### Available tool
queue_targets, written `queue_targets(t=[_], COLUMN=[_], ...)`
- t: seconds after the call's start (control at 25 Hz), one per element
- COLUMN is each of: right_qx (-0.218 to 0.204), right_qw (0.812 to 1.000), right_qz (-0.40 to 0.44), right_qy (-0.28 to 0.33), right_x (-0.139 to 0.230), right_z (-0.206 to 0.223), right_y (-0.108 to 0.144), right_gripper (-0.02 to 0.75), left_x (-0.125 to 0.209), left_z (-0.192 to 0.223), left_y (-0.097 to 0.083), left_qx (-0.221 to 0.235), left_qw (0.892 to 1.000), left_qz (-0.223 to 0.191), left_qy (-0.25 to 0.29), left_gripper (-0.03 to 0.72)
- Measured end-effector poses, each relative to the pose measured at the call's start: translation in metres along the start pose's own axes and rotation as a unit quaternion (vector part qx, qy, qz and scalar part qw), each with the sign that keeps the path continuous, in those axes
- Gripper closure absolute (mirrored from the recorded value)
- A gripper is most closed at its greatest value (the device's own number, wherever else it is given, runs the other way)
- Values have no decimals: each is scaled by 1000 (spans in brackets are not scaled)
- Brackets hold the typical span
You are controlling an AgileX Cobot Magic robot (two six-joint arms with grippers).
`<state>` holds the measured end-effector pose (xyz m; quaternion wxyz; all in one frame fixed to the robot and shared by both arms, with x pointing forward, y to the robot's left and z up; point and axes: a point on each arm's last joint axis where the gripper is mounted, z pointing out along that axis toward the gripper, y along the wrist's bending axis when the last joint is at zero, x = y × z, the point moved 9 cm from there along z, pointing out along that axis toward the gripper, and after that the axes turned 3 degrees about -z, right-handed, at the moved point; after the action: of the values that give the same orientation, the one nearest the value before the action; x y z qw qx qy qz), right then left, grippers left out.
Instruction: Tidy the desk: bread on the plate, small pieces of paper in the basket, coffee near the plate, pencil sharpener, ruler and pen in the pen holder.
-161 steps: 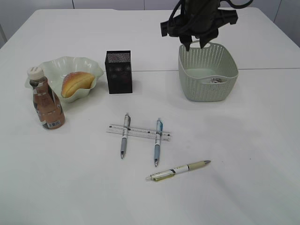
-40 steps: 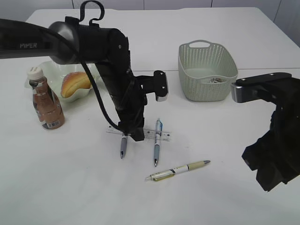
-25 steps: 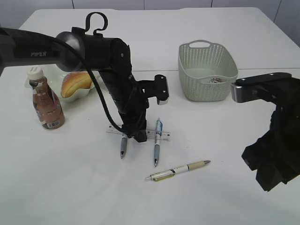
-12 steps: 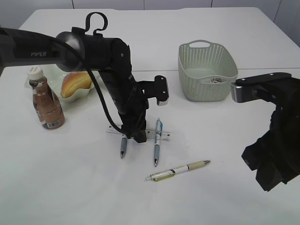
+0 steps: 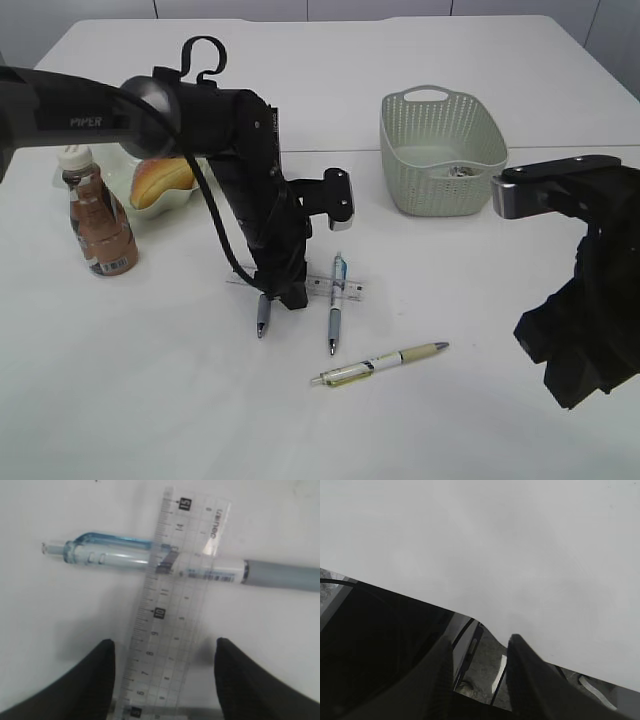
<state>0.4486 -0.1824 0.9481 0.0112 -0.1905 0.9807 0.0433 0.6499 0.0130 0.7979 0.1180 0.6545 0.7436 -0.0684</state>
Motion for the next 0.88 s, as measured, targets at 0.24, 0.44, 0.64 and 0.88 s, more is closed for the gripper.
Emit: queue_targets(t=[0.24,0.44,0.64,0.88], right_qx=[0,-1,-1,-1], right_qw=[1000,1000,1000,1000], right_qz=[0,0,0,0], right_qy=[0,0,0,0], right_x=[0,0,0,0], right_z=[0,0,0,0], right_y=[0,0,0,0], right_gripper=[473,473,473,473], left_x=[1,1,1,1], left_z=[3,4,4,4], left_y=[-1,0,0,0], left_qx=[3,1,2,2], left_qw=[1000,1000,1000,1000], left_qz=[0,0,-1,-1], left_qy=[2,1,1,1], left_gripper=[239,249,251,260])
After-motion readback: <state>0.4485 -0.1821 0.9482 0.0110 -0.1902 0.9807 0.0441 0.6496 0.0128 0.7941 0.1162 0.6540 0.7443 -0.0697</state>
